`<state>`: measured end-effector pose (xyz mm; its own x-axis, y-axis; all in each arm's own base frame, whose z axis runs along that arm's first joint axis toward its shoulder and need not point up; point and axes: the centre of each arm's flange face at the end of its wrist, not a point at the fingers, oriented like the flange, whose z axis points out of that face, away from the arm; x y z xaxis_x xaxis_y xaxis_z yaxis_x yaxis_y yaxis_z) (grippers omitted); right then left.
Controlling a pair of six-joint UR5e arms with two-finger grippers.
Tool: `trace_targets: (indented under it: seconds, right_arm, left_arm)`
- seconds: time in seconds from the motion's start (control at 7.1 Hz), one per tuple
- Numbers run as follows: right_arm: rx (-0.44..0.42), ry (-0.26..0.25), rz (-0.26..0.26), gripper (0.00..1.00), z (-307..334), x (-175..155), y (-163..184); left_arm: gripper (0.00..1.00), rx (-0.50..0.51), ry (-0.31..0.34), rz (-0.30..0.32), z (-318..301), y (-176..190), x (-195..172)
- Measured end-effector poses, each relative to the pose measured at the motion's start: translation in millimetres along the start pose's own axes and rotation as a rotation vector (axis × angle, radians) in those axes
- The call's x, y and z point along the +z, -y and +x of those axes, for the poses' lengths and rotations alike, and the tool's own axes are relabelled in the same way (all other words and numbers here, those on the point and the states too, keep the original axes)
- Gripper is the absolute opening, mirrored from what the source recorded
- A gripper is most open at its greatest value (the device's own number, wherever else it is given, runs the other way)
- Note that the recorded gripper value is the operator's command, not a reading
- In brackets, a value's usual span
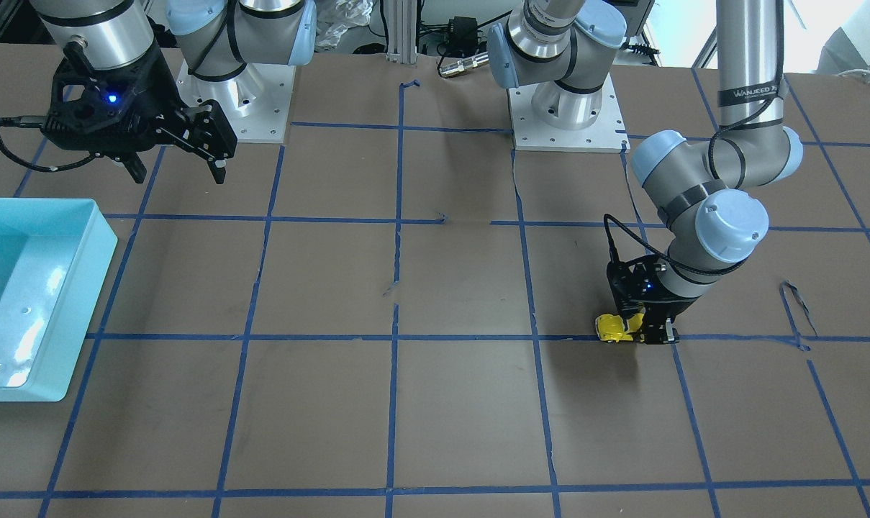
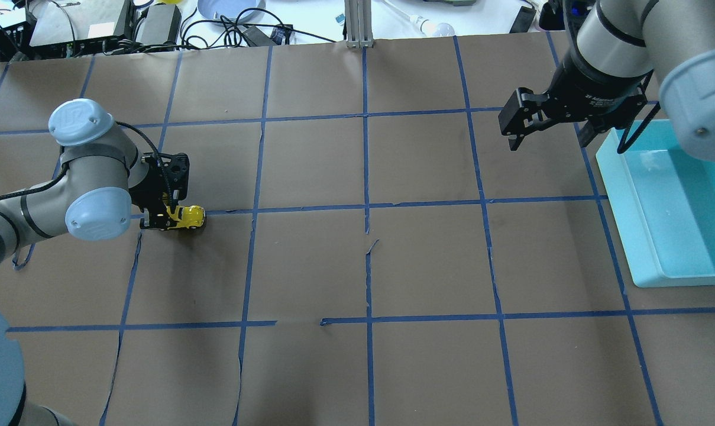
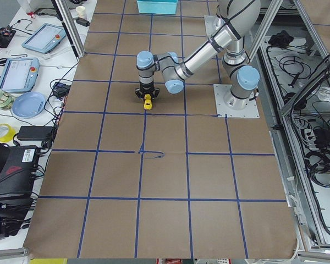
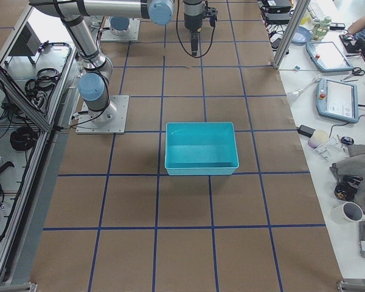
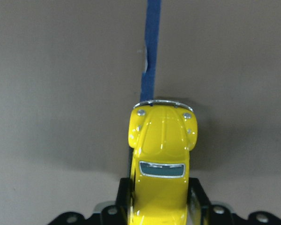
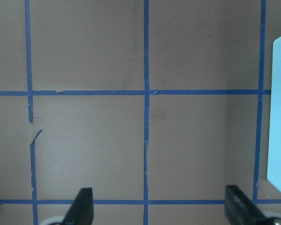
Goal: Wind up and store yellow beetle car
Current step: 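Pull the held car backward along the table with the left gripper, then release the car and lift the left gripper away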
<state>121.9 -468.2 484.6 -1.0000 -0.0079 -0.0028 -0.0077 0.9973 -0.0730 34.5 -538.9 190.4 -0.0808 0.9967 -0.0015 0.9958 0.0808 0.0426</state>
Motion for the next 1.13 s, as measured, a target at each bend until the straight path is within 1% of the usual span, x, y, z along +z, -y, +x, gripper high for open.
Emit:
trace_targets:
  seconds: [0.42, 0.7, 0.85, 0.99, 1.13]
  right_arm:
    - [0.004, 0.001, 0.003, 1.00, 0.0, -0.5, 0.5]
    - [0.006, -0.003, 0.003, 1.00, 0.4, -0.5, 0.5]
    - [0.007, -0.005, 0.003, 1.00, 0.6, -0.6, 0.5]
    - [0.007, -0.005, 0.004, 1.00, 0.6, -0.6, 0.6]
    - [0.007, -0.005, 0.007, 1.00, 0.6, -1.2, 0.9]
  left_arm:
    - [0.22, 0.002, -0.005, 0.000, 0.4, -34.0, 2.8]
    - [0.23, -0.001, -0.004, -0.003, 0.6, -41.4, 3.6]
    - [0.28, -0.003, 0.002, -0.007, 0.1, -44.0, 3.3]
    - [0.76, -0.010, 0.006, -0.009, 0.0, -47.7, 3.0]
    - [0.92, -0.017, 0.008, -0.009, -0.3, -50.5, 2.7]
